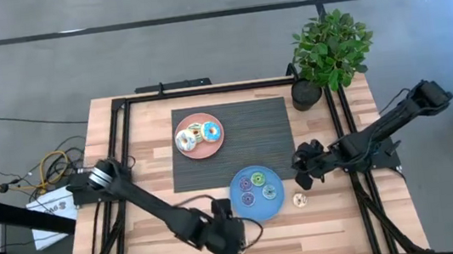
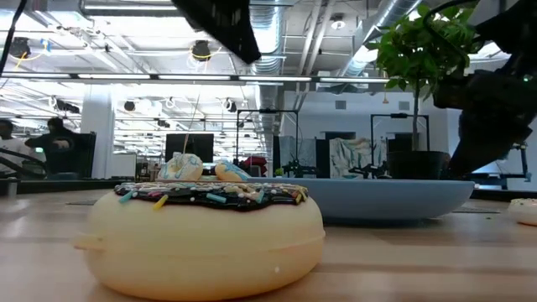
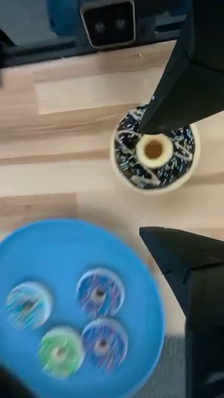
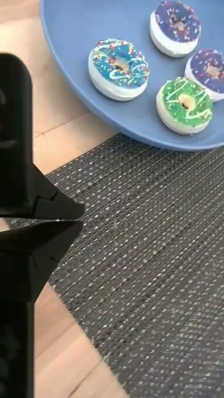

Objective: Pick & Place donuts
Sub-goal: Put the large black donut into the pink plate

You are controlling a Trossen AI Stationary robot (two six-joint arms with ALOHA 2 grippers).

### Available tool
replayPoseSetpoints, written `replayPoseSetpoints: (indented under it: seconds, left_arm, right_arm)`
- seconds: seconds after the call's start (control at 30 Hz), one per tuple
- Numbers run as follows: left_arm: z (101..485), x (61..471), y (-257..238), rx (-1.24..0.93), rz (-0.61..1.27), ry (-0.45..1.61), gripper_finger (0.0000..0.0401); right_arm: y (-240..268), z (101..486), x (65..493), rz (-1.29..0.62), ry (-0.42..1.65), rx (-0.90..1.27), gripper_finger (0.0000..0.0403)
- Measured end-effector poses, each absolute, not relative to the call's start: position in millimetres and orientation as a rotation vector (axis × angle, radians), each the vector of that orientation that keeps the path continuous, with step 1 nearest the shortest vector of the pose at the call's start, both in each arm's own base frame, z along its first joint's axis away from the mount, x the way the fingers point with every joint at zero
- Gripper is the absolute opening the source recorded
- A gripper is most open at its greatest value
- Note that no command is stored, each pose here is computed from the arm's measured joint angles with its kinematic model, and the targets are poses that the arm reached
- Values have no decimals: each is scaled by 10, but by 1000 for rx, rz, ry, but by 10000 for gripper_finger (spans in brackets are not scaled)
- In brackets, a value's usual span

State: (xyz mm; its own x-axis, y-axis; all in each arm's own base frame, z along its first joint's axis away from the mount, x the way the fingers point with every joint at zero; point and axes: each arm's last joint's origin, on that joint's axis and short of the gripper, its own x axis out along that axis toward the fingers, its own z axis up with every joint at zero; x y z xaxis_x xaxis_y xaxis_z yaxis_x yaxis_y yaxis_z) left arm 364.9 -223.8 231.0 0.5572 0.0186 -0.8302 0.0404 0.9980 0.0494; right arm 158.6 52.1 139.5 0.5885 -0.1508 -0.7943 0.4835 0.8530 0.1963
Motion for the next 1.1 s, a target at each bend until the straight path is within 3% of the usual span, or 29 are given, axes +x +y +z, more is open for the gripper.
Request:
replayPoseSetpoints:
  seconds: [0.23,1.1]
  left_arm:
    - [1985,3894,-2338,-32,-54,1171,249]
    - [1684,3982,-2269,-47,-23,1236,249]
  right_arm:
    - [527,1359,1598,-417,877,467,7]
    - [604,1374,1625,-362,848,466,7]
